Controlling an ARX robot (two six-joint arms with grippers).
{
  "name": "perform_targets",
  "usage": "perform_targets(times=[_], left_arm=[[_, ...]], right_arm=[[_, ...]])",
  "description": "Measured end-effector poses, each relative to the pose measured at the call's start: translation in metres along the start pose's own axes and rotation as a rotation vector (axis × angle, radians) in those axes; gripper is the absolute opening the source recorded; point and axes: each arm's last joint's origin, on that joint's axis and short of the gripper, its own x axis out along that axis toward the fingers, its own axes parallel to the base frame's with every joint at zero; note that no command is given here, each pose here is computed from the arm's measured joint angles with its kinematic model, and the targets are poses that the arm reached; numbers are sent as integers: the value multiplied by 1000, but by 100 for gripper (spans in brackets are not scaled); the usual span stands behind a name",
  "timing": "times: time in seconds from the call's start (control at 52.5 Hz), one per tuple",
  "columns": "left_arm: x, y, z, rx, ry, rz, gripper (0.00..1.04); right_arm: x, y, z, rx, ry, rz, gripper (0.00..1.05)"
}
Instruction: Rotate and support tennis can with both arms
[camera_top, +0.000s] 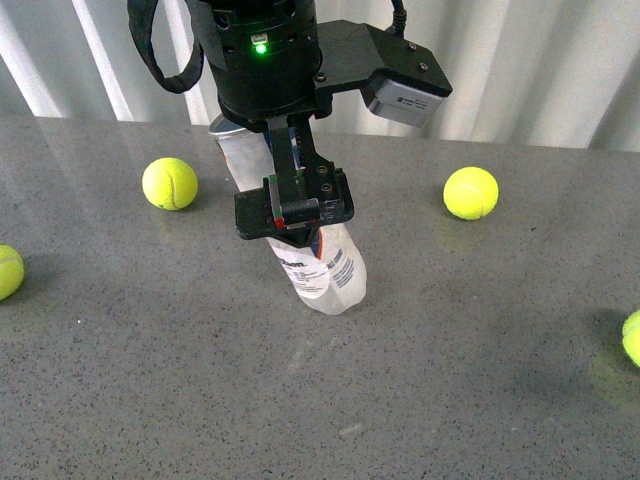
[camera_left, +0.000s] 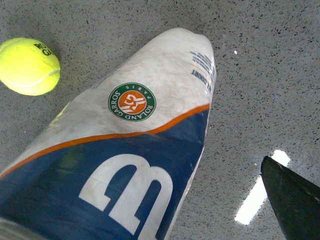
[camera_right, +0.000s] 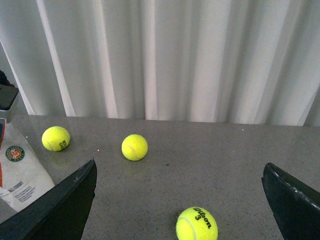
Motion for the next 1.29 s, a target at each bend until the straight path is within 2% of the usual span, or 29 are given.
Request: perform_targets(times=[0.304, 0.628, 1.294], left_arm=[[-16, -4, 3, -12, -33, -18, 98], [-18, -29, -8, -13, -33, -59, 98], [-50, -27, -11, -94, -116, -25, 98]], right_arm=[[0, 0, 0, 0, 0, 0, 98], [0, 0, 0, 0, 0, 0, 98], [0, 0, 0, 0, 0, 0, 98]])
